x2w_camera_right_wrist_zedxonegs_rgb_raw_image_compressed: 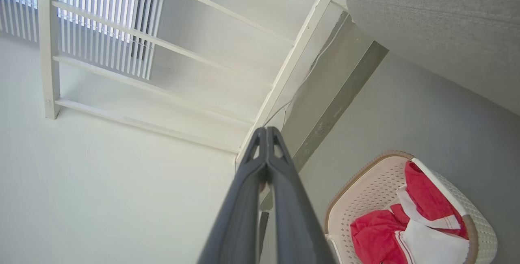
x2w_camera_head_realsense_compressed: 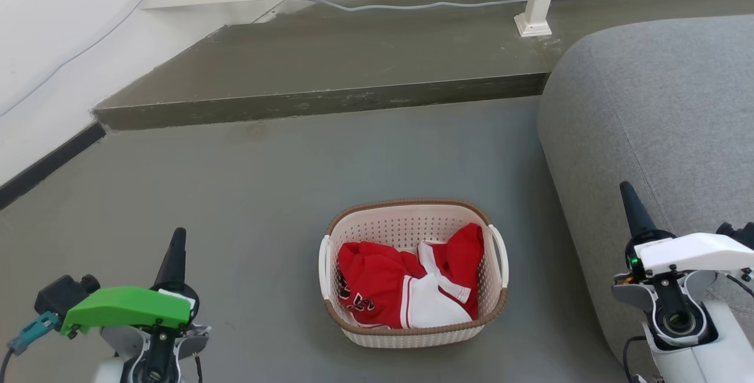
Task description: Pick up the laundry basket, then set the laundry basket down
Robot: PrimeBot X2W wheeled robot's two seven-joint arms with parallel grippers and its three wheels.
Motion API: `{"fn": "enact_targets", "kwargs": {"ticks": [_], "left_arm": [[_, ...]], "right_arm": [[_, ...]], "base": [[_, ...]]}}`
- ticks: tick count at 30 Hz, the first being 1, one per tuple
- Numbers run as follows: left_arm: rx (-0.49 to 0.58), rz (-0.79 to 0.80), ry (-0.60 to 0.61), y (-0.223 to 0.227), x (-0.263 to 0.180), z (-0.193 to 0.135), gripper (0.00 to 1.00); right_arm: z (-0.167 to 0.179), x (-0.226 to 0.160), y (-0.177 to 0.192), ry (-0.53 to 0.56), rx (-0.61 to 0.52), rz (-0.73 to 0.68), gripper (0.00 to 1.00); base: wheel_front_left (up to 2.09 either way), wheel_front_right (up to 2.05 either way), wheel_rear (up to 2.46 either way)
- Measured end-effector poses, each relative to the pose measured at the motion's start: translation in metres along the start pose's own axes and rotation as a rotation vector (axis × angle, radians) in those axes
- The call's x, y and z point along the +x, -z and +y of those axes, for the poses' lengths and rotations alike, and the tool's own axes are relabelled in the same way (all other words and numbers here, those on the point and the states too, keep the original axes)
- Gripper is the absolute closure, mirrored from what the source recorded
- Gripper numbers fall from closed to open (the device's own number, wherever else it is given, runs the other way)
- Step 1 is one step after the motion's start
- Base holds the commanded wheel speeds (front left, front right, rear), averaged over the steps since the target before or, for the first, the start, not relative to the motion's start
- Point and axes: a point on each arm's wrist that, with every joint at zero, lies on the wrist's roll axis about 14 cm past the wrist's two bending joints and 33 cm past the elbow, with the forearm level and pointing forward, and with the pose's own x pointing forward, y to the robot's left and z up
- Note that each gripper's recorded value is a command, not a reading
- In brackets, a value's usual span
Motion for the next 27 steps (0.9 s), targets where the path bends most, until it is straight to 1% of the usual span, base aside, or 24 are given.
{"fn": "enact_targets", "kwargs": {"ticks": [15,22,23,27], "left_arm": [[-0.151,-0.02,0.001,-0.012,-0.002,0.001,1.0],[-0.224,-0.03,0.012,-0.018,-0.004,0.001,1.0],[-0.251,-0.036,0.013,-0.02,-0.005,0.001,1.0],[-0.285,-0.039,0.016,-0.023,-0.006,0.002,1.0]], "right_arm": [[0.0,-0.004,-0.005,-0.004,0.173,-0.01,1.0],[0.003,-0.004,-0.009,-0.022,0.252,-0.019,1.0],[0.004,-0.004,-0.01,-0.025,0.272,-0.024,1.0],[0.005,-0.004,-0.014,-0.033,0.314,-0.032,1.0]], "base": [[0.0,0.0,0.0],[0.0,0.0,0.0],[0.0,0.0,0.0],[0.0,0.0,0.0]]}}
